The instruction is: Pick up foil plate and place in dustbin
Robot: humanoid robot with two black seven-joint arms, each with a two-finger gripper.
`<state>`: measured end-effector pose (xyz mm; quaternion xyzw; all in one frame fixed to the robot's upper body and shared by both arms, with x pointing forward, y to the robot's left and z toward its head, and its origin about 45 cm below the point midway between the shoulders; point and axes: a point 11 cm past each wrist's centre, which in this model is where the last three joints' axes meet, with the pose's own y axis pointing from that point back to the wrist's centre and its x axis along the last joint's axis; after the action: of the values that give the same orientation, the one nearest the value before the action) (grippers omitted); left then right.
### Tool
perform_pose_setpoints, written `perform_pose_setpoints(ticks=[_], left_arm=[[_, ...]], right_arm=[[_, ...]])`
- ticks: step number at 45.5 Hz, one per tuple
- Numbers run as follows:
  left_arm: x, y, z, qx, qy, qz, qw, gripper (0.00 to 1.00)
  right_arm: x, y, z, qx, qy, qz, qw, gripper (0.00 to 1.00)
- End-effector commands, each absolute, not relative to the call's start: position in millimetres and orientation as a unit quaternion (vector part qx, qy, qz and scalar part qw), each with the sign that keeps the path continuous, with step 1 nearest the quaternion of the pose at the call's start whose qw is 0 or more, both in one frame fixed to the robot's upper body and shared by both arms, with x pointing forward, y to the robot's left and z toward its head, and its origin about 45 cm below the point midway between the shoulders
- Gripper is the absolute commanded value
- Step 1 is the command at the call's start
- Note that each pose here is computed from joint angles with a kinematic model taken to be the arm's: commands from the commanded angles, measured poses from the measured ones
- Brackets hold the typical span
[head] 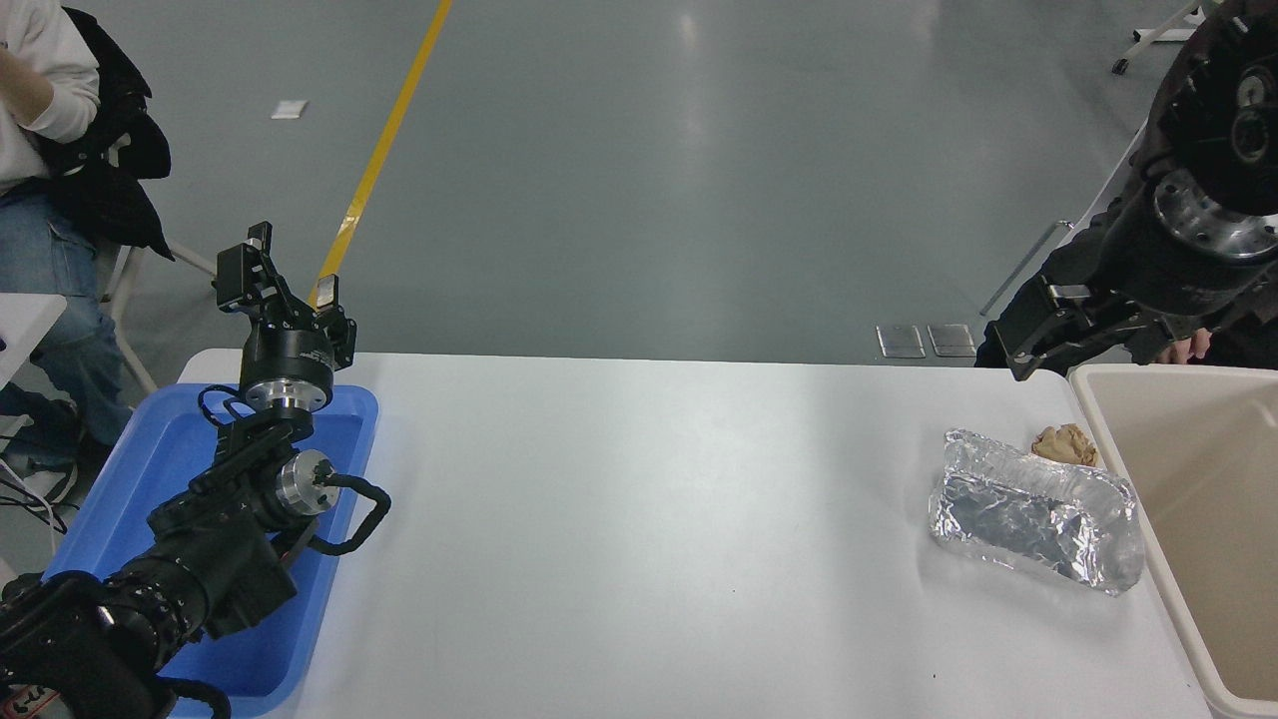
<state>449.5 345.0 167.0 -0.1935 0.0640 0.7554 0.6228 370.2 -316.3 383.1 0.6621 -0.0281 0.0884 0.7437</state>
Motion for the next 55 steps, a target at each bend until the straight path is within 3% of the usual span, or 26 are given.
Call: perform_pose_setpoints(ticks=[1, 19, 30, 40, 44, 55], left_arm=[[449.7, 345.6, 167.3, -0.195, 0.065, 0.756, 0.621, 1.0], [449.7, 345.6, 167.3, -0.195, 0.065, 0.756, 0.621, 1.0], [449.7, 345.6, 167.3, -0.195, 0.065, 0.756, 0.621, 1.0], [449.7, 345.5, 167.4, -0.195, 0.065, 0.756, 0.621, 1.0], [449.7, 345.6, 167.3, -0.195, 0.065, 0.756, 0.621, 1.0], [449.7, 344.8, 167.1, -0.195, 0.066, 0.756, 0.621, 1.0]], right_arm=[[371.6, -318.3, 383.6, 0.665, -0.035, 0.087, 0.741, 1.0], [379.6, -323.1, 365.7, 0.667, -0.032, 0.079, 0.74, 1.0], [374.3, -366.4, 333.4, 0.667, -0.041, 0.038, 0.743, 1.0], [363.0, -419.0, 293.1, 0.67, -0.058, 0.0, 0.74, 1.0], [356.8, -440.3, 257.3, 0.671, -0.062, -0.021, 0.739, 1.0], [347.6, -473.6, 187.5, 0.661, -0.102, -0.008, 0.744, 1.0]])
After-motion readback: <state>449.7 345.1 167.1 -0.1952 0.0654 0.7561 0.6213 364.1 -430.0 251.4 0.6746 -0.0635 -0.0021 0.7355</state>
